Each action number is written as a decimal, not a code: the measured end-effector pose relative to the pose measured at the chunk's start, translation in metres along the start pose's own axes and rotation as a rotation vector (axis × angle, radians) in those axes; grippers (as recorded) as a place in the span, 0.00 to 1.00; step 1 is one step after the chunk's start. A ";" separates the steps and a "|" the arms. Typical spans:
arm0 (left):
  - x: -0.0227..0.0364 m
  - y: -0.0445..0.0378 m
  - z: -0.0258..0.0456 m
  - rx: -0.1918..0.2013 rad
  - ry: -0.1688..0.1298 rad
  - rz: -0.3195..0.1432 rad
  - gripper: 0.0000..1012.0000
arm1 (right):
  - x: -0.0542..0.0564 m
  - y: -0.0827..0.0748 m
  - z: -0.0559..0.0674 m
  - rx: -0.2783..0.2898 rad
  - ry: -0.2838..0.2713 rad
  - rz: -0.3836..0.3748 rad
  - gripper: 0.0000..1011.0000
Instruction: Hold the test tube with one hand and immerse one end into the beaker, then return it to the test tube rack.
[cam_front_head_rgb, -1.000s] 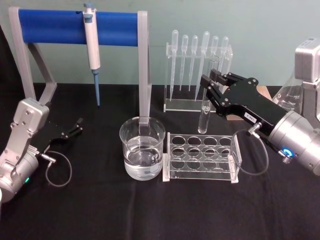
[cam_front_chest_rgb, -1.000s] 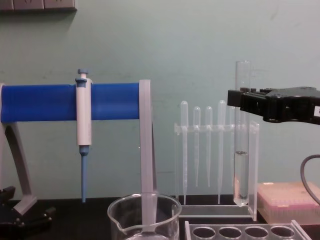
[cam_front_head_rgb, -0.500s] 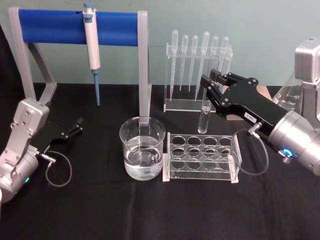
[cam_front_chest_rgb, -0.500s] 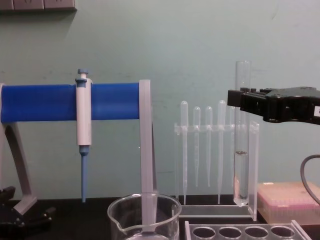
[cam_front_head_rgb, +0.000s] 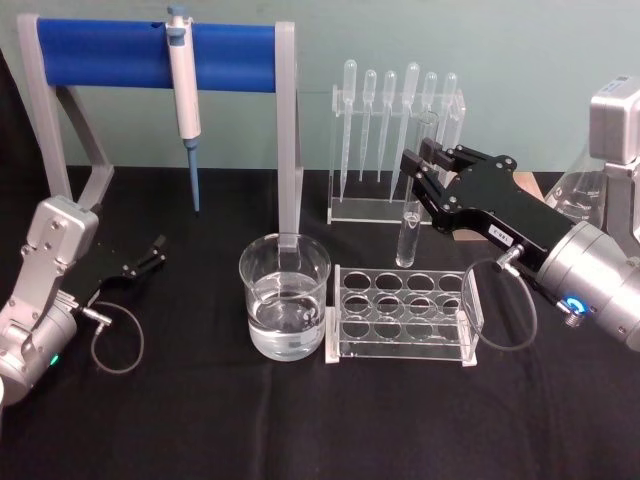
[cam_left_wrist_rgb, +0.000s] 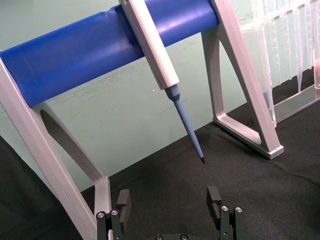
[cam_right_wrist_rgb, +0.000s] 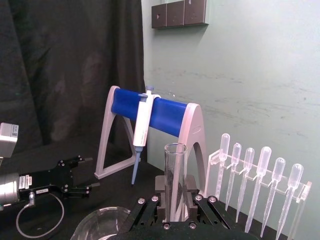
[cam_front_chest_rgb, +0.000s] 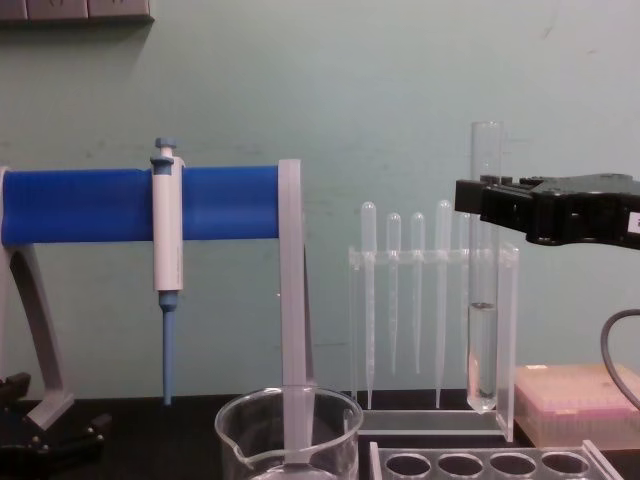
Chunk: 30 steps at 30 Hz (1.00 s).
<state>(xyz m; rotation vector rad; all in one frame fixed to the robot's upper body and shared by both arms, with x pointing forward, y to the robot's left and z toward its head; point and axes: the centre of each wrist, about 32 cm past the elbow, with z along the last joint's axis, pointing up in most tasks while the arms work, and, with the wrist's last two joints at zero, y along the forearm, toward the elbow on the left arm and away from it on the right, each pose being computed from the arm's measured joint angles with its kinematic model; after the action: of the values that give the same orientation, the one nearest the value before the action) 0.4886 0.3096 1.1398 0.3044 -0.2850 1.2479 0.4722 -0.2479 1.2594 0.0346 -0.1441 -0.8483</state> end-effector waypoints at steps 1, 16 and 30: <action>0.0000 0.0000 0.0000 0.000 0.000 0.000 0.99 | 0.000 0.000 0.000 0.000 0.000 0.000 0.22; 0.0000 0.0000 0.0000 0.000 0.000 0.000 0.99 | 0.000 0.000 0.000 0.000 0.000 0.000 0.22; 0.0000 0.0000 0.0000 0.000 0.000 0.000 0.99 | 0.000 0.000 0.000 0.000 0.000 0.000 0.22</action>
<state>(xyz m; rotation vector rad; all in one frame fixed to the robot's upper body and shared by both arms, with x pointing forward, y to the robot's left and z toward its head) 0.4886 0.3096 1.1398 0.3044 -0.2851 1.2479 0.4722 -0.2479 1.2594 0.0345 -0.1441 -0.8483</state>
